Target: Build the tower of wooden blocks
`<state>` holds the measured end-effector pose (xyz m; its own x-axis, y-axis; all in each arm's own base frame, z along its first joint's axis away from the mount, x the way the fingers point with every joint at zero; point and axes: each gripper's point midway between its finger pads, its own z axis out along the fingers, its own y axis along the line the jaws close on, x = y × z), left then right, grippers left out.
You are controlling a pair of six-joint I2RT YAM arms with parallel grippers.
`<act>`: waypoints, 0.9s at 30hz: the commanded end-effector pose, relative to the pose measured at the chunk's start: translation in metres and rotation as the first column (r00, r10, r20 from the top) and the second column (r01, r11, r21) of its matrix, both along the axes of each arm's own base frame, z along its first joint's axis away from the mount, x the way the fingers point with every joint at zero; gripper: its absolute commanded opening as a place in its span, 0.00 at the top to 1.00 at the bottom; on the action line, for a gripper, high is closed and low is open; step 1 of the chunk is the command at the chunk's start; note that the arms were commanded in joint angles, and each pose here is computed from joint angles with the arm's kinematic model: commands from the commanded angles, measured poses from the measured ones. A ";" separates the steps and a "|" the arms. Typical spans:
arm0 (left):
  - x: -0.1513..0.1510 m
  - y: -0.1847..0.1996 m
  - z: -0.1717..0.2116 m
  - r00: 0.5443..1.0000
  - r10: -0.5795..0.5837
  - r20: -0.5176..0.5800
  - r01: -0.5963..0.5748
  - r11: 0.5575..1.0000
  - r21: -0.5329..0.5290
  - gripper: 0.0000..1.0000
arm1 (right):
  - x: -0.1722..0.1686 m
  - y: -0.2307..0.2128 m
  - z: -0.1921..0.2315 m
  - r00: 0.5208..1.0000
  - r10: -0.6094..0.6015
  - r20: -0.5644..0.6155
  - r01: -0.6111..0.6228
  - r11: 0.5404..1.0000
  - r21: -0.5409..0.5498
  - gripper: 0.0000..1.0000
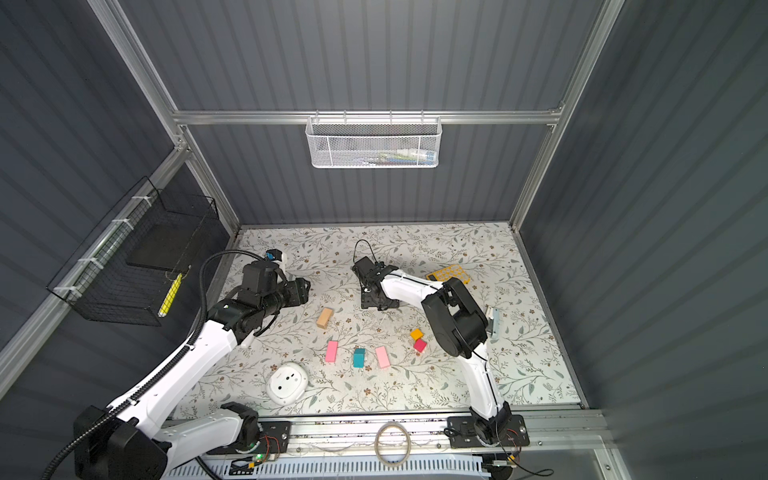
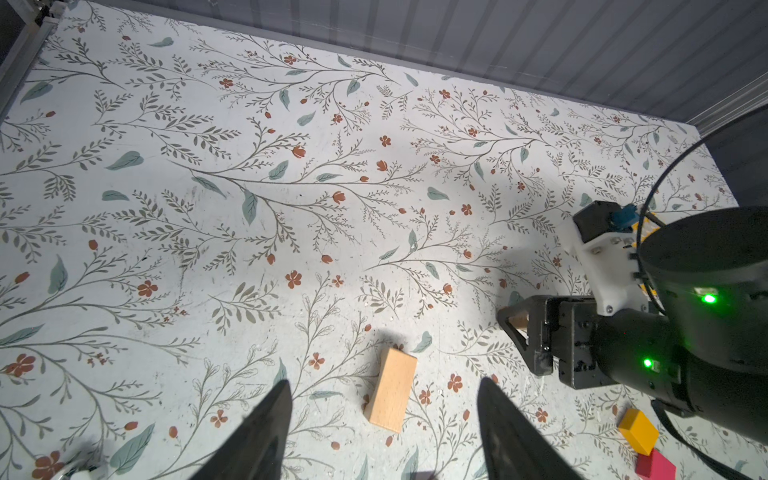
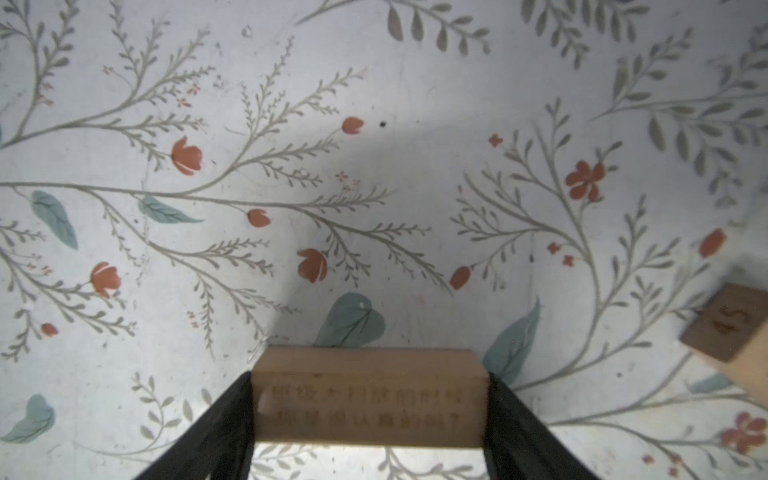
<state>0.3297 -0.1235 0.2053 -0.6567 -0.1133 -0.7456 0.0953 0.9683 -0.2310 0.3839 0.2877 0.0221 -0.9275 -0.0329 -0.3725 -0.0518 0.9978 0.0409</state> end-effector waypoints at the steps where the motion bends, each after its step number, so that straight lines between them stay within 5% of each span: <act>1: -0.003 0.001 -0.005 1.000 -0.011 -0.015 0.011 1.000 0.028 0.30 | 0.002 -0.007 -0.002 1.000 -0.024 0.000 0.024 0.999 -0.027 0.25; 27: -0.003 0.002 -0.008 1.000 -0.007 -0.025 0.008 0.999 0.041 0.29 | 0.006 -0.005 0.013 1.000 -0.011 0.022 0.011 1.000 -0.015 0.01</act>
<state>0.3299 -0.1222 0.2035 -0.6598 -0.1113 -0.7431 0.0887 0.9705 -0.2241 0.3865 0.2838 0.0226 -0.9257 -0.0263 -0.3774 -0.0408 0.9987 0.0306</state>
